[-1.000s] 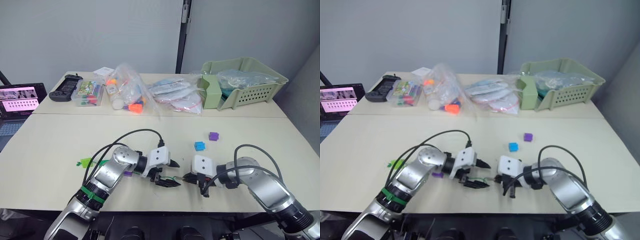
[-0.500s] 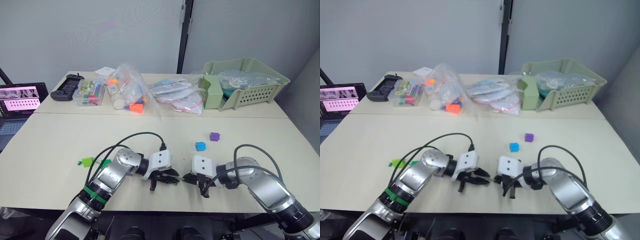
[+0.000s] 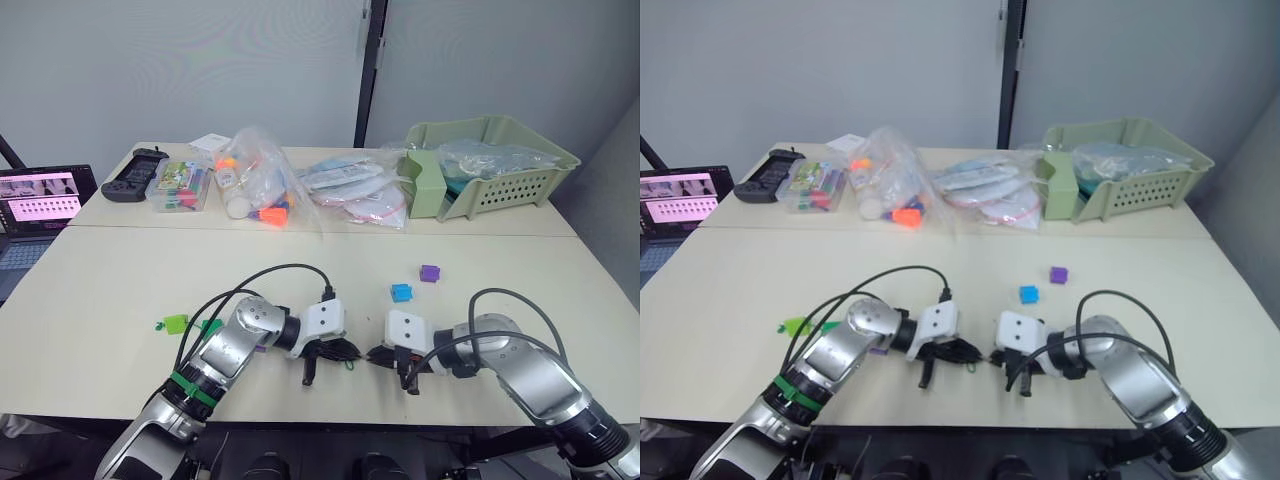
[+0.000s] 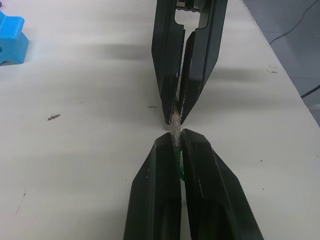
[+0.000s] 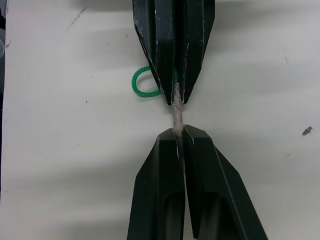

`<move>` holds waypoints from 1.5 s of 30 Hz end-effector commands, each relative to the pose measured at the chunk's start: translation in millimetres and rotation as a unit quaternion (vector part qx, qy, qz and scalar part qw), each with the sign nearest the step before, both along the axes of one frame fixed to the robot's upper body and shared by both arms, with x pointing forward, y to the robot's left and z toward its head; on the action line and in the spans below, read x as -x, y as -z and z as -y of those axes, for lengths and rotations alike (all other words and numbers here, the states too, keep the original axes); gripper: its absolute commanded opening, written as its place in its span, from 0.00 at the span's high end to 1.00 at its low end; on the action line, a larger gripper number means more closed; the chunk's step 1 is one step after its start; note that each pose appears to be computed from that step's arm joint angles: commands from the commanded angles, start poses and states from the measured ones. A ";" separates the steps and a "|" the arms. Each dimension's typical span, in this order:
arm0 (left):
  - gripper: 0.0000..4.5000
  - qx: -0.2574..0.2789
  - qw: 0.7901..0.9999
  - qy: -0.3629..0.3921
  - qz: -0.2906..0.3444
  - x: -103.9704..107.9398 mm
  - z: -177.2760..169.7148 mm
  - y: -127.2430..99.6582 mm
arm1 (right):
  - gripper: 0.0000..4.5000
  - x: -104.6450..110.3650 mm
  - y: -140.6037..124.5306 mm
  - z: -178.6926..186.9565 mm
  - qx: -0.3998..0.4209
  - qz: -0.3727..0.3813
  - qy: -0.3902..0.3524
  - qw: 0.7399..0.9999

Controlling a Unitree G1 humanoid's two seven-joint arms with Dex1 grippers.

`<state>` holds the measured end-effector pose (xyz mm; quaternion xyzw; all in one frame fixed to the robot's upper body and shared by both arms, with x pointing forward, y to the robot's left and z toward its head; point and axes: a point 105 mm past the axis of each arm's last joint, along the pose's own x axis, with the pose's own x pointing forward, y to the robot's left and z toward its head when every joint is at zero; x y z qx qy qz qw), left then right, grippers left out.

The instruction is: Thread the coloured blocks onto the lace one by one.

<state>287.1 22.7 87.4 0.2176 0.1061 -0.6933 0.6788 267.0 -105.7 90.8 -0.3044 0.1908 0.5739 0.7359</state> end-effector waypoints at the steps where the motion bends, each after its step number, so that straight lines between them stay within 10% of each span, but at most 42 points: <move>1: 1.00 0.012 1.000 0.010 0.018 -0.7 4.0 -10.7 | 0.84 -1.4 -17.3 -6.1 -0.029 0.030 0.003 0.999; 10: 1.00 0.004 1.000 0.007 0.021 -2.0 -9.8 -11.6 | 0.19 3.4 -46.7 39.8 -0.118 0.034 0.145 0.982; 15: 1.00 0.014 1.000 -0.001 0.020 -2.8 -12.3 -12.7 | 0.19 -5.3 -55.9 74.8 -0.182 0.074 0.284 0.938; 20: 1.00 0.030 0.999 -0.010 0.019 -2.6 -13.3 -14.7 | 0.19 -18.0 -33.1 99.8 -0.220 0.145 0.478 0.838; 26: 1.00 0.031 0.999 -0.010 0.021 -3.4 -12.4 -15.0 | 0.19 -43.9 -24.0 89.8 -0.245 0.188 0.554 0.773; 45: 1.00 0.032 0.999 -0.016 0.023 -2.8 -12.0 -16.4 | 0.19 -118.5 -20.8 91.3 -0.266 0.211 0.576 0.744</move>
